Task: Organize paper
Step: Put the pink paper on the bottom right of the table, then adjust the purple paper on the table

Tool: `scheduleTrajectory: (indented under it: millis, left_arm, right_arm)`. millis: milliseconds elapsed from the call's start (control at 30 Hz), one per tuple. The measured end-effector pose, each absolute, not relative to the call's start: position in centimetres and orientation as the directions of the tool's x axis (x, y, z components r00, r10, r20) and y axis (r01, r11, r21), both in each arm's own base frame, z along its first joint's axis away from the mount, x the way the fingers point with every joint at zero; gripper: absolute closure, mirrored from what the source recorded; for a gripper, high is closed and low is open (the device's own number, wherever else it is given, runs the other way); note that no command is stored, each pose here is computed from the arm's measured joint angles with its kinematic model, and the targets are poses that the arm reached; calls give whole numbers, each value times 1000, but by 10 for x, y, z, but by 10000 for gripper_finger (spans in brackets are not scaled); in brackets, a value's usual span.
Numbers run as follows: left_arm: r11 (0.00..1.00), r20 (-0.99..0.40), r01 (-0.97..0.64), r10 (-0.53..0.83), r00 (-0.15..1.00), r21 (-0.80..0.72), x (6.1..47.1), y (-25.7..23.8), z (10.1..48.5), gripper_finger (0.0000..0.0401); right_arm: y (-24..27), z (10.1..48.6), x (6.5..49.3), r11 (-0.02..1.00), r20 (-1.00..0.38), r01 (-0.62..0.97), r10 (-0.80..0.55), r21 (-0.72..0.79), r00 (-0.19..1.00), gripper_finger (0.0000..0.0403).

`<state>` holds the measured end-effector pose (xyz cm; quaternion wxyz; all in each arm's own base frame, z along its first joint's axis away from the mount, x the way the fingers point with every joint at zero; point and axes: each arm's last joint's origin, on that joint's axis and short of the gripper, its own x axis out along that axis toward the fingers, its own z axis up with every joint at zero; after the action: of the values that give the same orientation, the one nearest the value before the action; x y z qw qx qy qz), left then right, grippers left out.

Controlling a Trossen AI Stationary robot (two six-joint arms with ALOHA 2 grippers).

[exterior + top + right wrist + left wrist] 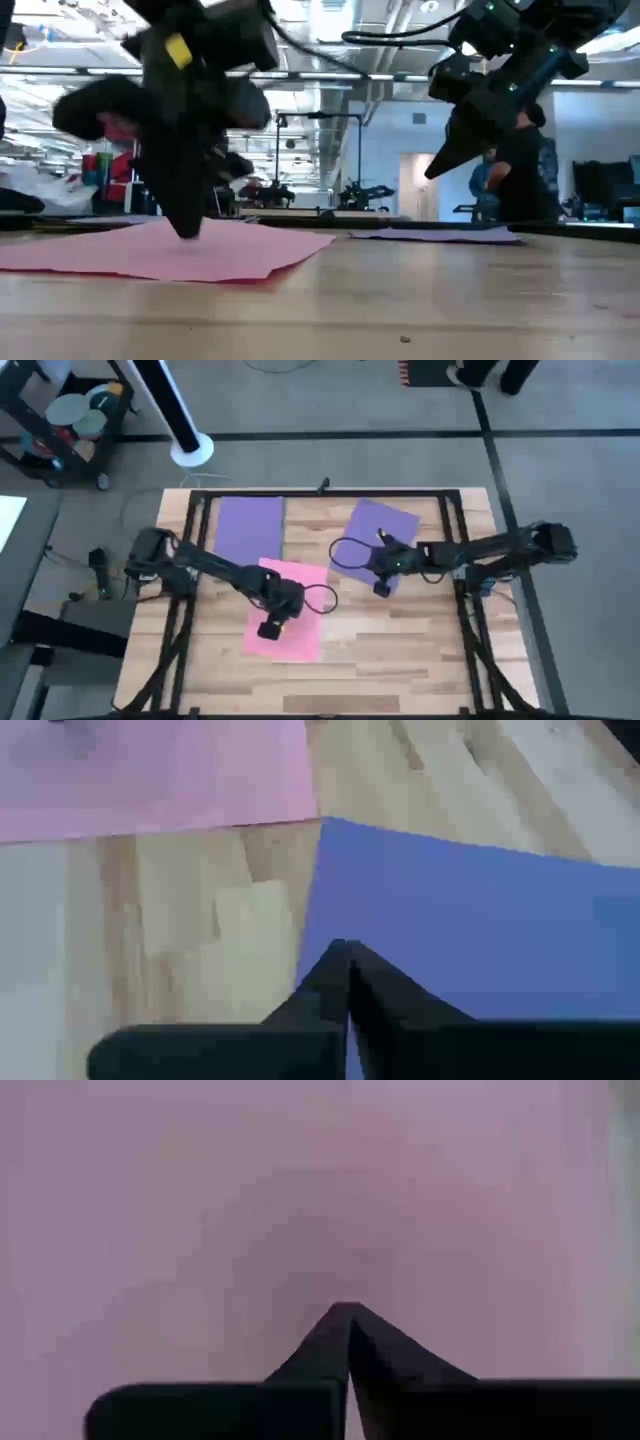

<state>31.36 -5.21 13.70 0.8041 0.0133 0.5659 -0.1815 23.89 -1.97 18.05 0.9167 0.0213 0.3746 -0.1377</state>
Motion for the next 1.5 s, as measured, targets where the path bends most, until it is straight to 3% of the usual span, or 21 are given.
scheduleTrajectory:
  millis: [167, 333, 467, 567, 667, 1000, 1200, 1500]
  left_arm:
    - [880, -844, 383, -416, 340, -280, 328, -58, 130, 400]
    - [861, -827, 448, -424, 369, -241, 336, -59, 147, 401]
    - [888, -849, 458, -272, 453, -41, 339, -49, 184, 401]
    - [920, -817, 331, -21, 576, 210, 343, -28, 213, 401]
    - [932, -765, 187, 129, 631, 311, 348, 2, 226, 401]
    - [972, -730, -179, 235, 642, 155, 358, 100, 203, 401]
    - [978, -752, -193, 186, 632, 79, 363, 116, 179, 401]
    - [986, -726, -157, 151, 671, 60, 367, 110, 182, 401]
  right_arm:
    - [-30, 176, 231, 880, -712, 455, -408, -138, 572, 403]
    - [-43, 168, 224, 821, -766, 557, -437, -124, 473, 403]
    - [-48, 161, 224, 806, -786, 577, -441, -135, 433, 403]
    - [-47, 161, 224, 803, -792, 585, -427, -111, 436, 403]
    - [-42, 160, 224, 803, -804, 591, -397, -72, 442, 403]
    - [-28, 153, 211, 753, -879, 654, -359, -74, 314, 403]
    - [-28, 149, 209, 729, -888, 680, -359, -74, 288, 403]
    - [-47, 121, 192, 658, -898, 744, -389, -116, 205, 403]
